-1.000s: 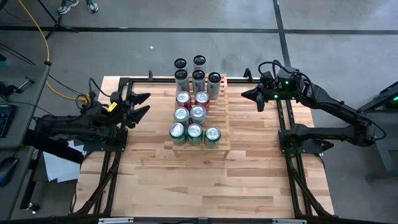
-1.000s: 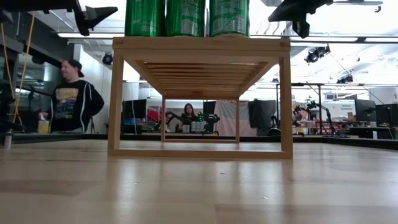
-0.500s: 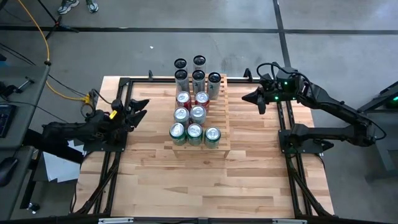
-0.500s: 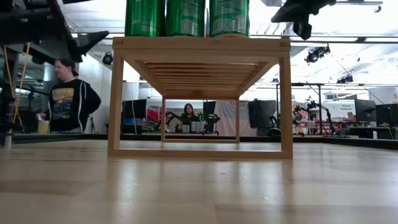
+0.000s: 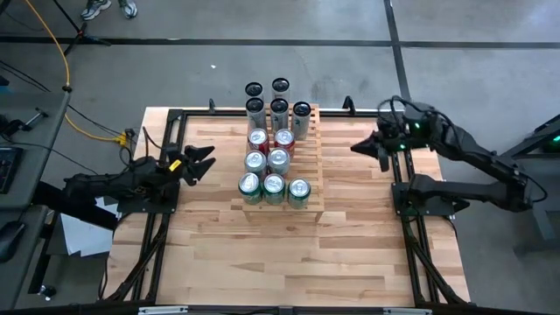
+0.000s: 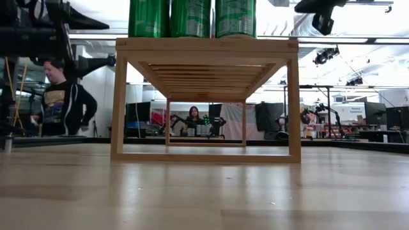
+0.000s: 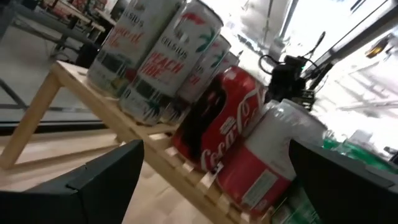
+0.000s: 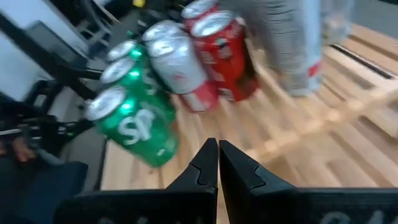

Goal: Place canned beverage on shelf
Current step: Return to Home Position

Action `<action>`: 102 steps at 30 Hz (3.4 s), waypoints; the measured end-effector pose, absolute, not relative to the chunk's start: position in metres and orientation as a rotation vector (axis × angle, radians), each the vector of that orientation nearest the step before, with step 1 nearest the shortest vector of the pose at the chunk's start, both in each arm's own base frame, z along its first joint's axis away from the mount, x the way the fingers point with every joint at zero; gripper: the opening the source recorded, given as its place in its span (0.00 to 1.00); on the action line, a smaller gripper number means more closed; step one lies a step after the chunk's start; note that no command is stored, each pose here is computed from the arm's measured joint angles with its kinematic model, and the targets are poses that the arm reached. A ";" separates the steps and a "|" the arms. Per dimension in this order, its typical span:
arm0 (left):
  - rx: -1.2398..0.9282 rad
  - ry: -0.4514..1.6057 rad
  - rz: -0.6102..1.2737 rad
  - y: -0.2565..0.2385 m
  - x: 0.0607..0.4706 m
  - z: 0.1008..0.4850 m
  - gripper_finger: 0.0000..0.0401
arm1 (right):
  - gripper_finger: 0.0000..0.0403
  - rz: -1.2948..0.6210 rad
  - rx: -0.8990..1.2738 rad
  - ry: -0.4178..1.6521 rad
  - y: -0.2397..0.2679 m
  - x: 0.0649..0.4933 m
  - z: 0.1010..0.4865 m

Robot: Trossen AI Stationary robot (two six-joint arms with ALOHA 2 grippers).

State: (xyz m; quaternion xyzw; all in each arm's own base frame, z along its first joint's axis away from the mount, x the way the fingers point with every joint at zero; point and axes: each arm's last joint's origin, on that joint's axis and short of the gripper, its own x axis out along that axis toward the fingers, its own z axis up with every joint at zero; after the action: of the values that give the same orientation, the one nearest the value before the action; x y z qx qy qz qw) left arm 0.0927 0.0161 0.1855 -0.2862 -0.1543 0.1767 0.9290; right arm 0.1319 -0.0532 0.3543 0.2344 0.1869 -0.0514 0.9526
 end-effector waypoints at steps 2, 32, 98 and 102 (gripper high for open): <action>-0.574 -0.303 0.367 0.016 0.093 0.184 0.98 | 0.00 -0.059 0.473 0.319 -0.045 0.128 0.344; -0.564 -0.292 0.370 0.016 0.093 0.184 0.98 | 0.00 0.055 0.460 -0.115 -0.010 0.128 0.211; -0.564 -0.292 0.370 0.016 0.093 0.184 0.98 | 0.00 -0.054 0.413 0.278 0.001 0.122 0.141; -0.564 -0.292 0.370 0.016 0.093 0.184 0.98 | 0.00 -0.035 0.413 0.238 0.002 0.115 0.146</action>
State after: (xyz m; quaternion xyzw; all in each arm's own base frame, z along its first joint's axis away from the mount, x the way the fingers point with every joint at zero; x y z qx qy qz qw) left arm 0.0930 0.0161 0.1839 -0.2759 -0.1428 0.1806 0.9332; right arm 0.1151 0.0022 0.1456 0.2045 0.1180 -0.0173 0.9716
